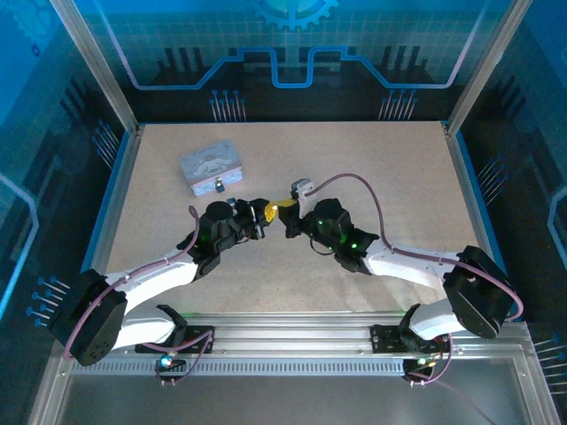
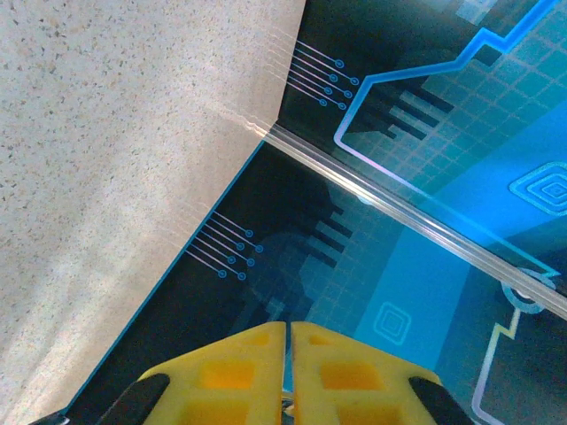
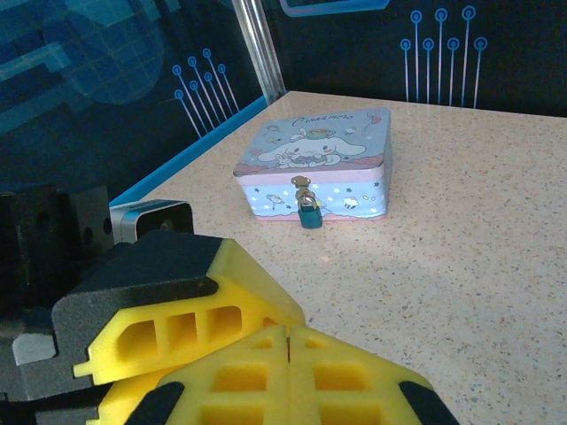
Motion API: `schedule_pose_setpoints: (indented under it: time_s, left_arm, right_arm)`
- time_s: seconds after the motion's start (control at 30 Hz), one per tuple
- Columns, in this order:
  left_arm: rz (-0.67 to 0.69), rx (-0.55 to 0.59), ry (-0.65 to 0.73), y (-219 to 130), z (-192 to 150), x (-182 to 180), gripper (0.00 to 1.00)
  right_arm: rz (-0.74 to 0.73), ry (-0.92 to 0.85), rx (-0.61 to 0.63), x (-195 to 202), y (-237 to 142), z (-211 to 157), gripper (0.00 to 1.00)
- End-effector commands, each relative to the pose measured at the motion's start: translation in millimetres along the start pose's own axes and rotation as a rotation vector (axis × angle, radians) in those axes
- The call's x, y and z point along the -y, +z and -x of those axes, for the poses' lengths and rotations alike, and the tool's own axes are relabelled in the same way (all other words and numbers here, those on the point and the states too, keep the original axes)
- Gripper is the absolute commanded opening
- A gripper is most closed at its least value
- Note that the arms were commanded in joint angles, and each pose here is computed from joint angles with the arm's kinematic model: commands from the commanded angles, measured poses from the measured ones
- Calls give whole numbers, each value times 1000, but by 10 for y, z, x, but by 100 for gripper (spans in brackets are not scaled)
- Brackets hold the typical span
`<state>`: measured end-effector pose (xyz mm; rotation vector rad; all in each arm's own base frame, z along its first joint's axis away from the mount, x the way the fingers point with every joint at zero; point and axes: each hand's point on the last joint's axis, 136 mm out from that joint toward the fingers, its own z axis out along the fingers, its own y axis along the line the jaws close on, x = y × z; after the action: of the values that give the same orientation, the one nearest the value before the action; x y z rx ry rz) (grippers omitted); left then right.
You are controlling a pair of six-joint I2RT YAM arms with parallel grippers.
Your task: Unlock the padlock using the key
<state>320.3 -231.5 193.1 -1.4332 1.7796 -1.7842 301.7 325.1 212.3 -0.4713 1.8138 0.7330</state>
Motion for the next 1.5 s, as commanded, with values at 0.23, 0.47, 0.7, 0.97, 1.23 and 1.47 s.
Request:
schedule_pose_setpoints:
  time_s: [0.23, 0.47, 0.7, 0.97, 1.23, 1.47]
  left_arm:
    - [-12, -6, 211, 18, -28, 55, 0]
    - [-58, -81, 571, 29, -186, 317, 0]
    - [-95, -247, 966, 6, -586, 514, 0]
    - [-117, -453, 1318, -190, -984, 597, 0]
    - [-136, -586, 1438, -336, -1188, 593, 0]
    - [-129, -599, 1434, -319, -1189, 577, 0]
  right_arm:
    - [91, 15, -2, -77, -221, 84, 17]
    - [211, 102, -56, 25, -521, 138, 40]
    - [395, 266, -127, 100, -762, 288, 54]
    - [572, 323, -222, -1, -877, 285, 58]
    - [624, 313, -202, -61, -859, 359, 57]
    - [661, 297, -207, -189, -815, 401, 54]
